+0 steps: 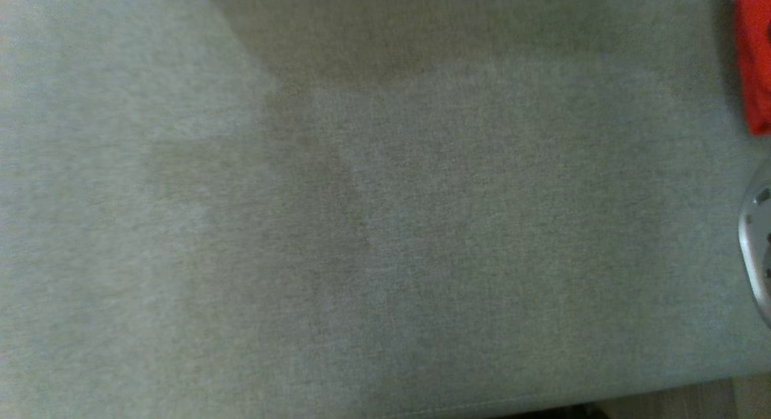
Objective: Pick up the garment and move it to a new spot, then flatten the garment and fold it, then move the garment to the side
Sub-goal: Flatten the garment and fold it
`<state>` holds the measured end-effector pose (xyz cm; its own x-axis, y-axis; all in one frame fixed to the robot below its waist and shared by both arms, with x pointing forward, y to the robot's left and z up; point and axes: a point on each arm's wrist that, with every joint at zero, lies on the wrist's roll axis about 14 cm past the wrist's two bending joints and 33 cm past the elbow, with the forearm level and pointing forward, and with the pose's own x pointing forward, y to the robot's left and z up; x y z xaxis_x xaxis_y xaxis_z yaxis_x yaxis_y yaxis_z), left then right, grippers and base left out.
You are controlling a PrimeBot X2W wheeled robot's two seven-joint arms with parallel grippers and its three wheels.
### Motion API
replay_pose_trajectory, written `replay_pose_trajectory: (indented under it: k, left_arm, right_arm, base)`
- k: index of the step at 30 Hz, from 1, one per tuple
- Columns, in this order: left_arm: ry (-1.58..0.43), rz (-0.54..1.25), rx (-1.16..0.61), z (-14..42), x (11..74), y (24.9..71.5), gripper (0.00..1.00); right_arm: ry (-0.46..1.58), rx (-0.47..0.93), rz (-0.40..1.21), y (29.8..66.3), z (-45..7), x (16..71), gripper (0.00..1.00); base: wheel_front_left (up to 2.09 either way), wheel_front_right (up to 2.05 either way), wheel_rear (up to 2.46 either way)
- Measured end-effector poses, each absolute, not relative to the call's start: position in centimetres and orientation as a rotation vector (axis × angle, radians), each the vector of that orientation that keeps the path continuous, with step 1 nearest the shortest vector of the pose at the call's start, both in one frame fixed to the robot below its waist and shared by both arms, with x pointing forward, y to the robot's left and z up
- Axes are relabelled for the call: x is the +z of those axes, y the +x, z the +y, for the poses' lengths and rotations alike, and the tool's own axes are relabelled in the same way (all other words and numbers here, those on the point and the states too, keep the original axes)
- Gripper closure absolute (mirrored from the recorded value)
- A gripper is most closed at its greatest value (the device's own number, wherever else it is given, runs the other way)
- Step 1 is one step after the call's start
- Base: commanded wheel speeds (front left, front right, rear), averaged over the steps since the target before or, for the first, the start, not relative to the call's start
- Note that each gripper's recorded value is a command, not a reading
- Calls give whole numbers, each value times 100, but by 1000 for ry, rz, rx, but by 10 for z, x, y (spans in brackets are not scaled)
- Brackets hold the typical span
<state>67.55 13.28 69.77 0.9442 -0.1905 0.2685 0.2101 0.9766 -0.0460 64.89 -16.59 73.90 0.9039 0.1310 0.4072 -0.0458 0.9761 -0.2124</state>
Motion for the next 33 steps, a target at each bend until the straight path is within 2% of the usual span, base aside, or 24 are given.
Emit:
replay_pose_trajectory:
  k: [3,8,10,14,22,28,33]
  left_arm:
    - [-83,-224,-223,127,661,698,100]
    - [-102,-68,-239,121,558,723,100]
    - [-133,9,-239,119,502,726,100]
    - [-182,84,-238,119,452,716,100]
    - [-261,108,-232,126,446,669,100]
    - [-344,196,-208,128,425,598,100]
    - [-372,204,-178,135,432,542,100]
  right_arm:
    - [-203,106,-372,669,-165,694,100]
    - [-173,158,-289,689,-152,616,100]
    - [-156,186,-238,690,-147,570,100]
    - [-129,209,-186,679,-142,529,100]
    - [-32,198,-155,626,-147,517,100]
    - [27,122,-25,555,-174,487,100]
    - [94,99,2,498,-176,498,100]
  base:
    - [0,0,0]
    - [0,0,0]
    - [0,0,0]
    - [0,0,0]
    - [0,0,0]
    - [0,0,0]
    - [0,0,0]
